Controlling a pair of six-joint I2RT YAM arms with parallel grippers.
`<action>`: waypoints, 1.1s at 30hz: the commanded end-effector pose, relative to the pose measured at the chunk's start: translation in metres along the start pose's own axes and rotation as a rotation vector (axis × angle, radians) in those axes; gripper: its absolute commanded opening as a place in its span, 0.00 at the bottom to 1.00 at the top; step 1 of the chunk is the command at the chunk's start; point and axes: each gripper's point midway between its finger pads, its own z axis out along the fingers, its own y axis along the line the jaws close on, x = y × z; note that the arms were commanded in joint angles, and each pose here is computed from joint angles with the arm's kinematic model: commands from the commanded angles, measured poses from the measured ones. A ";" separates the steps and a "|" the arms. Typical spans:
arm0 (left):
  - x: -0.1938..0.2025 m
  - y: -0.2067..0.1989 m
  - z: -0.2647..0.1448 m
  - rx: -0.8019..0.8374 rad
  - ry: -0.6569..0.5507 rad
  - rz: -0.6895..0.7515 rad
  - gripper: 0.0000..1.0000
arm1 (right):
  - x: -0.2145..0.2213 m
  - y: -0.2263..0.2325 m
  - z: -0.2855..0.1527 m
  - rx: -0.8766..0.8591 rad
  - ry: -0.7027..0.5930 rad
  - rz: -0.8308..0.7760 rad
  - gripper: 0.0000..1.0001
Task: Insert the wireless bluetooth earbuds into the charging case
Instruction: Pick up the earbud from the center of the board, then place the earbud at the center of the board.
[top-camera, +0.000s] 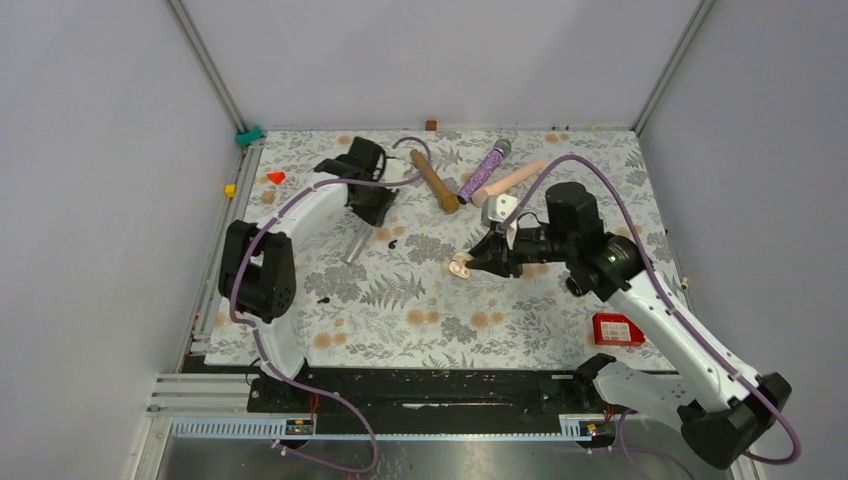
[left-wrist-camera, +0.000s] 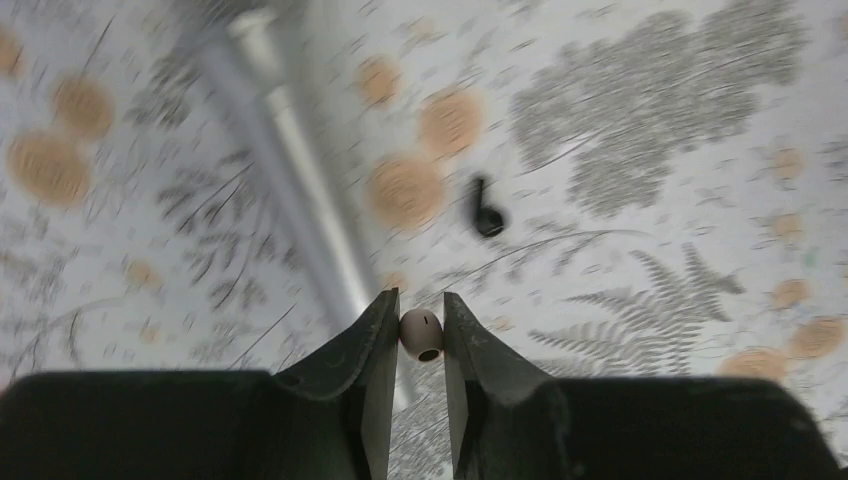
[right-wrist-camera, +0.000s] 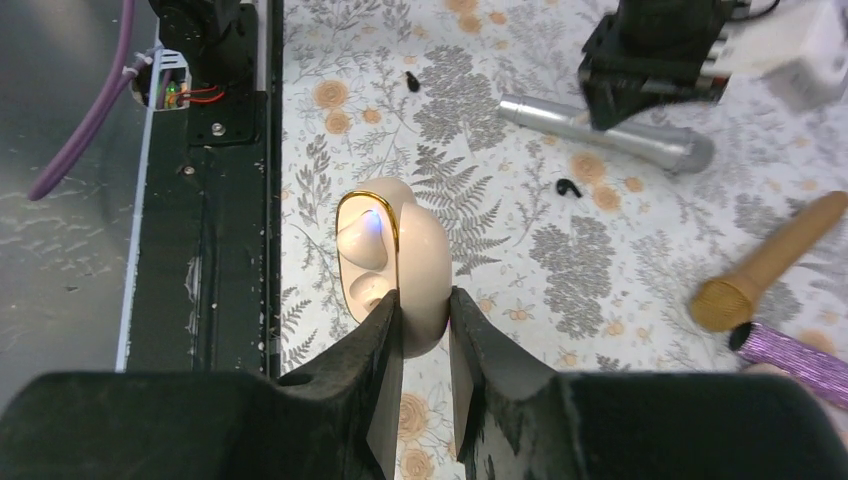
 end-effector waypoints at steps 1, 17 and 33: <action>-0.041 -0.050 0.003 0.067 -0.040 0.085 0.22 | -0.005 0.002 -0.023 0.086 0.002 -0.083 0.15; -0.087 -0.179 0.089 0.194 -0.039 0.261 0.32 | 0.013 0.005 -0.030 0.151 -0.010 -0.086 0.16; -0.004 -0.096 -0.035 0.151 -0.096 0.355 0.91 | 0.012 0.012 -0.029 0.117 -0.026 -0.085 0.16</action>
